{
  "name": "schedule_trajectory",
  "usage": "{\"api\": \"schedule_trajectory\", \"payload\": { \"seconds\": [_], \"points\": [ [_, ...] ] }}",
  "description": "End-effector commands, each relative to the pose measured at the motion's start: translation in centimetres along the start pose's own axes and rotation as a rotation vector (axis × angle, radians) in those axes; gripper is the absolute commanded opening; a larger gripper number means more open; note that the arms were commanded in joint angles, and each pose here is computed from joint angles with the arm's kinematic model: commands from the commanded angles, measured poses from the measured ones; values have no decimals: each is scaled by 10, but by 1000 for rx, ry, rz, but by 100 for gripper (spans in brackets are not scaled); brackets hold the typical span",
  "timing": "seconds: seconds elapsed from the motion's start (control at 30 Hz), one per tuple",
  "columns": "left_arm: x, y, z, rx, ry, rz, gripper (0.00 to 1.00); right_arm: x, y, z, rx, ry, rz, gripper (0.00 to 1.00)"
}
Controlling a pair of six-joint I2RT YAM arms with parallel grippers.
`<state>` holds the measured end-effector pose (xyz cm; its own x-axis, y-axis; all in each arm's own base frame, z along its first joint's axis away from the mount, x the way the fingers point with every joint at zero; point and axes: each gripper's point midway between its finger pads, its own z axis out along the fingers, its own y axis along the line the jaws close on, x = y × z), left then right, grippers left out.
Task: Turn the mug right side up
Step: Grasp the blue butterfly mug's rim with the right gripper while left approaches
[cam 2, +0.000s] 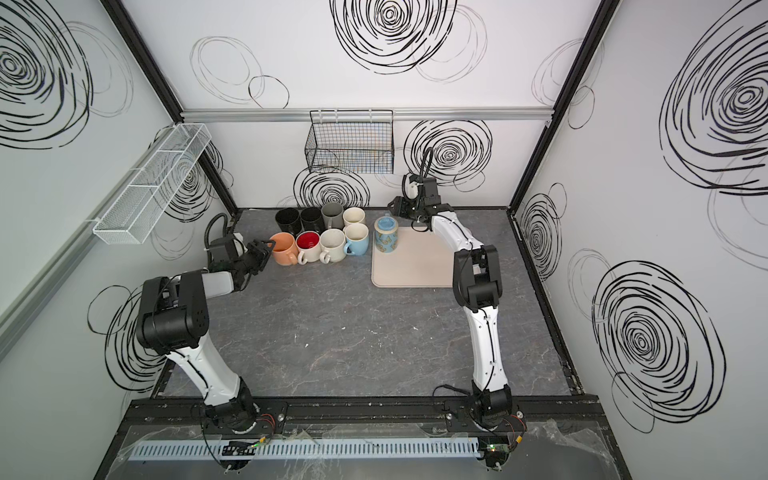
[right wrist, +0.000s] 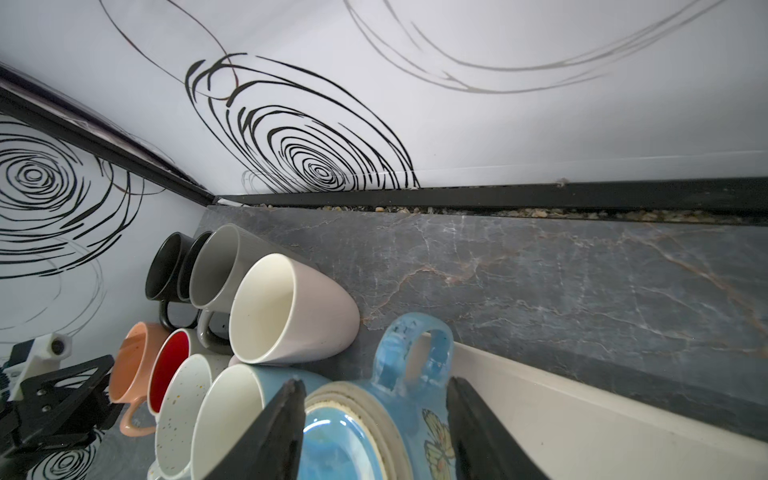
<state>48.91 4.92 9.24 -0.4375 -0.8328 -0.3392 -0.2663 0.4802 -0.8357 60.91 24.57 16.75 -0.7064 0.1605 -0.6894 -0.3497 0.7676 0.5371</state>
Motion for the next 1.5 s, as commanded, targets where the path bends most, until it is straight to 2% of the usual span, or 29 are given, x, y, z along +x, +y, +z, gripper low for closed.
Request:
{"api": "schedule_trajectory", "payload": {
  "seconds": [0.0,0.23,0.47,0.6,0.8,0.93,1.07,1.17,1.33,1.47],
  "points": [
    [-9,-22,-4,44,-35,48,57,7,1,8,-54,45,-19,58],
    [-10,-26,-22,-6,-43,96,58,29,-7,17,-89,126,-16,57],
    [-2,-39,-44,-37,-53,168,58,47,-12,-3,-54,167,12,46],
    [12,-60,-53,-39,-40,230,58,54,-14,-20,-45,150,54,41],
    [52,-114,-56,19,6,334,58,68,-8,-39,-43,168,117,36],
    [102,-160,-49,75,69,432,59,83,-5,-53,-3,182,181,38],
    [192,-206,-25,151,236,546,59,88,0,-68,18,159,209,39],
    [245,-229,-10,186,319,601,59,91,12,-80,11,164,215,40],
    [304,-243,12,211,413,641,59,97,33,-101,-2,165,176,46],
    [328,-245,24,214,447,649,59,76,20,-115,56,97,107,49]
  ]
}}
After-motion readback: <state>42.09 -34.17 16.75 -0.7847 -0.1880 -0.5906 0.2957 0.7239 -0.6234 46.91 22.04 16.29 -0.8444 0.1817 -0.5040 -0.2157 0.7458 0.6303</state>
